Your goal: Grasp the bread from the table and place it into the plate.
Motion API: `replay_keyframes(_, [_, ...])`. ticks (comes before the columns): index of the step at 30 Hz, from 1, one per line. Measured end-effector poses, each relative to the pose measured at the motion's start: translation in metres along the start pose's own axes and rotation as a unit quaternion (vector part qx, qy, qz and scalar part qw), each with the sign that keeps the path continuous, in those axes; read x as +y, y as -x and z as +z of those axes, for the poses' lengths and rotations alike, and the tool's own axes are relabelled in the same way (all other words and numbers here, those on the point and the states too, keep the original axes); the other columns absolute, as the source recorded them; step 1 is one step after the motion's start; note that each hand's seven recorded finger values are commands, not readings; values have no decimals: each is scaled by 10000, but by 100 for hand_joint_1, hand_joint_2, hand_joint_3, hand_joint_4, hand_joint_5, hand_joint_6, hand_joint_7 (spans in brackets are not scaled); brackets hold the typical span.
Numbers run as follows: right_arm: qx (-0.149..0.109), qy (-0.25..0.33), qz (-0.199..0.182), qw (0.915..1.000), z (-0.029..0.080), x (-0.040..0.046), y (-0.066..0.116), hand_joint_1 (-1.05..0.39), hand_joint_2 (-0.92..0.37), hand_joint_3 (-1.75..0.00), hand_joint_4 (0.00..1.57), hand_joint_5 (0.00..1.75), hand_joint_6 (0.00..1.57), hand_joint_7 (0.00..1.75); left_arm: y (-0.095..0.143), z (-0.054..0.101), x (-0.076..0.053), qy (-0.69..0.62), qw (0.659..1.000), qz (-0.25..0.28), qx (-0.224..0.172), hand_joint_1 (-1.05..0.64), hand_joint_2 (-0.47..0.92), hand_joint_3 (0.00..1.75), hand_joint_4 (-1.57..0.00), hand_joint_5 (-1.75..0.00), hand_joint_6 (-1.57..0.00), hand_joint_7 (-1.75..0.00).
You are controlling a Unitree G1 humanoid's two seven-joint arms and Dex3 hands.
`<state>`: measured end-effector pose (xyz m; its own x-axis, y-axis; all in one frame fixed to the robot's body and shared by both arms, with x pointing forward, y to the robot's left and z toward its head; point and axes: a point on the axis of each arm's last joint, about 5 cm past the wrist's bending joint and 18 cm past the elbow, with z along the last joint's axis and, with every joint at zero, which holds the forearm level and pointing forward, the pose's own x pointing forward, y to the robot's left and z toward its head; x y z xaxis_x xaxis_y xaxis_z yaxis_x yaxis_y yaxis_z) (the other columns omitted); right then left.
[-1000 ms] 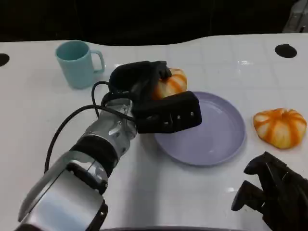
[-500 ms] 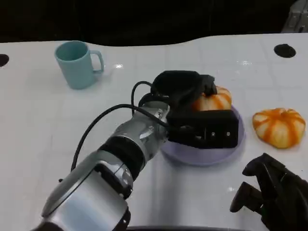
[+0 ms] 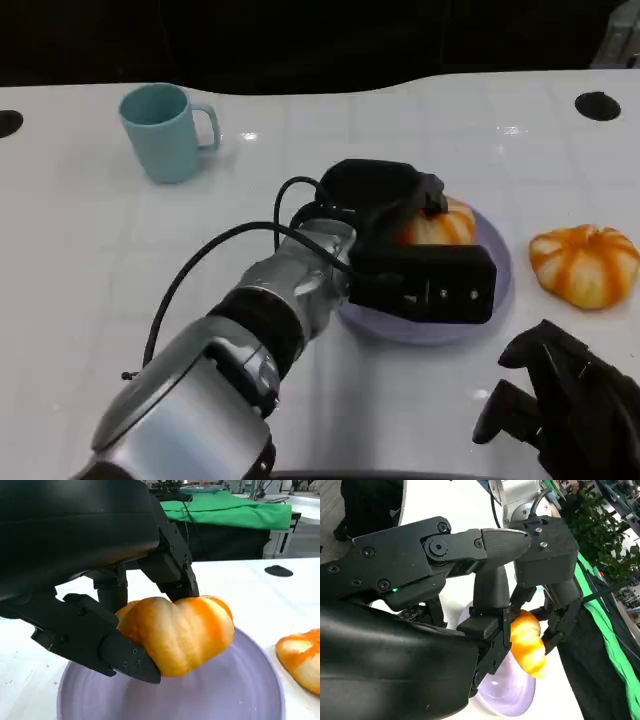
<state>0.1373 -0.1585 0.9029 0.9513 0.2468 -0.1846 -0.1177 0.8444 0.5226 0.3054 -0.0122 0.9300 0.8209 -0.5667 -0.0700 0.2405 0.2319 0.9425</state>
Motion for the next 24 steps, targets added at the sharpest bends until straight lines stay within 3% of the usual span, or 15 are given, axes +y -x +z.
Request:
replay_keyframes(4, [-7,2,-11,10000,2,1,5,-47,-92,-29,60,175,51,156,-4,23,-25,-228,9992,-284,152,-32,91,4,-68,-173,-82,-16])
replay_keyframes(6, [-8,1,-12,10000,2,0,5,-47,-92,-29,59,175,51,156,-6,31,-37,-423,9970,-589,265,-35,92,5,-61,-153,-74,-8])
replay_keyframes(7, [-8,2,-12,10000,2,0,5,-47,-92,-30,59,175,51,156,-5,31,-43,-498,9957,-716,305,-36,92,7,-58,-138,-73,-5])
replay_keyframes(8, [-8,3,-11,10000,2,0,5,-47,-92,-30,60,175,51,156,-5,31,-46,-596,9942,-837,330,-45,92,14,-51,-83,-63,-2])
replay_keyframes(9, [-12,5,-10,10000,3,0,5,-47,-92,-31,60,175,51,157,-5,32,-48,-682,9928,-928,330,-48,92,17,-53,-53,-58,-1])
replay_keyframes(10, [-21,7,-8,10000,4,0,5,-47,-92,-31,60,175,51,157,-5,32,-49,-778,9914,-1001,324,-51,92,20,-53,-31,-52,-1])
replay_keyframes(12, [-45,12,-7,10000,6,0,5,-47,-92,-31,60,175,51,157,-2,24,-51,-893,9899,-1058,316,-57,92,24,-42,-14,-38,0])
replay_keyframes(14, [-45,14,-7,10000,6,-1,5,-48,-92,-30,61,175,51,157,-1,13,-47,-974,9887,-1092,324,-64,92,28,-23,-3,-23,0])
replay_keyframes(17, [-44,15,-9,10000,7,-1,5,-48,-92,-30,60,175,51,157,4,0,-53,-1028,9862,-1246,350,-71,92,32,-9,0,-14,0])
replay_keyframes(24, [-54,33,-2,10000,11,-3,2,-48,-92,-29,62,175,52,158,11,-30,-53,-1048,9759,-1859,454,-91,92,43,0,0,-2,0])
